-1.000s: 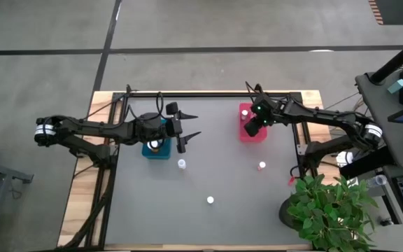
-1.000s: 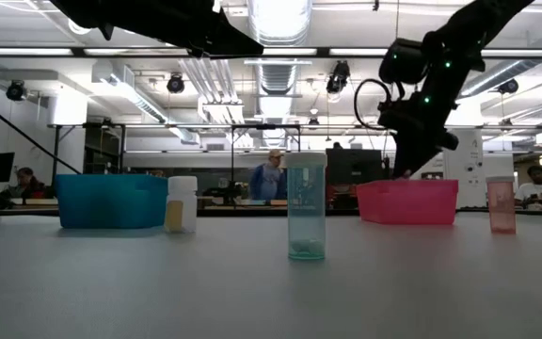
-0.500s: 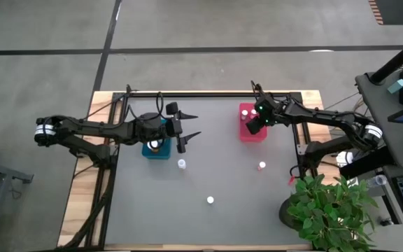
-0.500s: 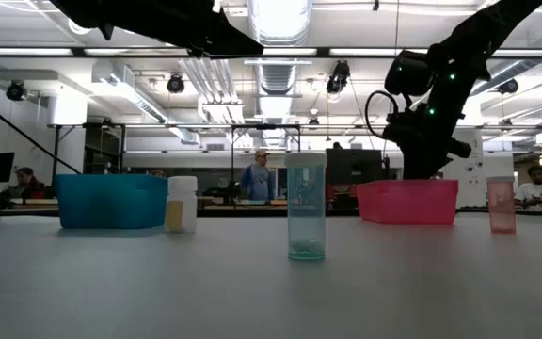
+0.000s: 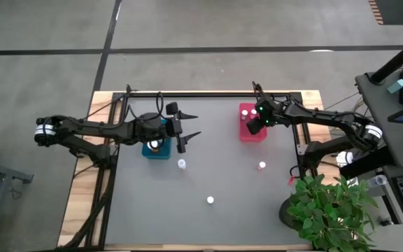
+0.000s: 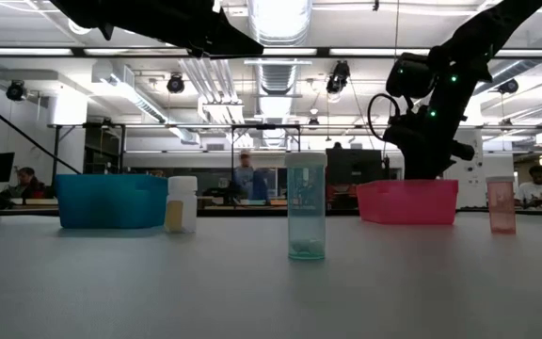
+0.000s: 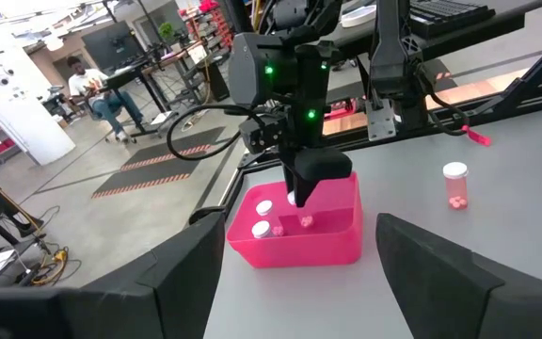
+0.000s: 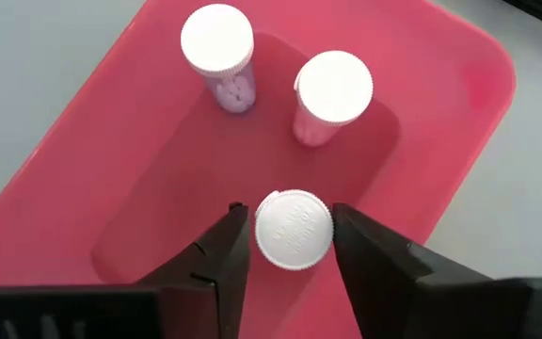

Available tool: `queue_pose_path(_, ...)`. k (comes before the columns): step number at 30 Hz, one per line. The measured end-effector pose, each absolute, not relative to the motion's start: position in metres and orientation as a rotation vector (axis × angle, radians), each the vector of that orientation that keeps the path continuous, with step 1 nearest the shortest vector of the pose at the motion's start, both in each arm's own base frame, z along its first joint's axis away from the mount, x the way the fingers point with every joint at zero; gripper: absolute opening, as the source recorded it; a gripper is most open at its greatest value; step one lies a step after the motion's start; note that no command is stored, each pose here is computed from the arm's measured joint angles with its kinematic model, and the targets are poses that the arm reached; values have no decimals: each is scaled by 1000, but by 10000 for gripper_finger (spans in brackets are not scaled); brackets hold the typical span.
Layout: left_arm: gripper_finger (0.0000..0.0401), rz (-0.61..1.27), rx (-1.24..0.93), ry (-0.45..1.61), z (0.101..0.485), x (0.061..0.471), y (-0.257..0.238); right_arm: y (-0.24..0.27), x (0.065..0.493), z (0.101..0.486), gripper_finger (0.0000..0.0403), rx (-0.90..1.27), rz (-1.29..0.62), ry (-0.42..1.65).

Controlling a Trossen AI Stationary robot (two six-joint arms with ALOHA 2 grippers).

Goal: Pick and place medicine bottles into bin by pill shape (circle, oval)
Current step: Put the pink tablet bottle into the red bin, then put the orange tablet bottle into the red bin

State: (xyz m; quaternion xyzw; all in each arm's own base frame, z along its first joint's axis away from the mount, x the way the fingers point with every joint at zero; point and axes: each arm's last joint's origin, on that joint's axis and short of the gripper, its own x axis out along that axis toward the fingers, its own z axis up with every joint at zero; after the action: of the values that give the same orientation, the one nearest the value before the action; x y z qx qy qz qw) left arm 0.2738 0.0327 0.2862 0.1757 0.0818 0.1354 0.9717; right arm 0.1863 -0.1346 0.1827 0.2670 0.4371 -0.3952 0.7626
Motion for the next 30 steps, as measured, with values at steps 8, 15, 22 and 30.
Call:
queue_pose_path(8,258,273,355,166,286,274,33,-135,186,183,181,589,-868,945)
queue_pose_path(15,258,273,355,165,286,274,33,-137,187,191,196,555,-917,911)
queue_pose_path(22,258,273,355,165,286,274,33,-134,191,214,194,537,-896,833)
queue_pose_path(30,258,273,355,165,286,274,33,-107,197,237,194,510,-792,733)
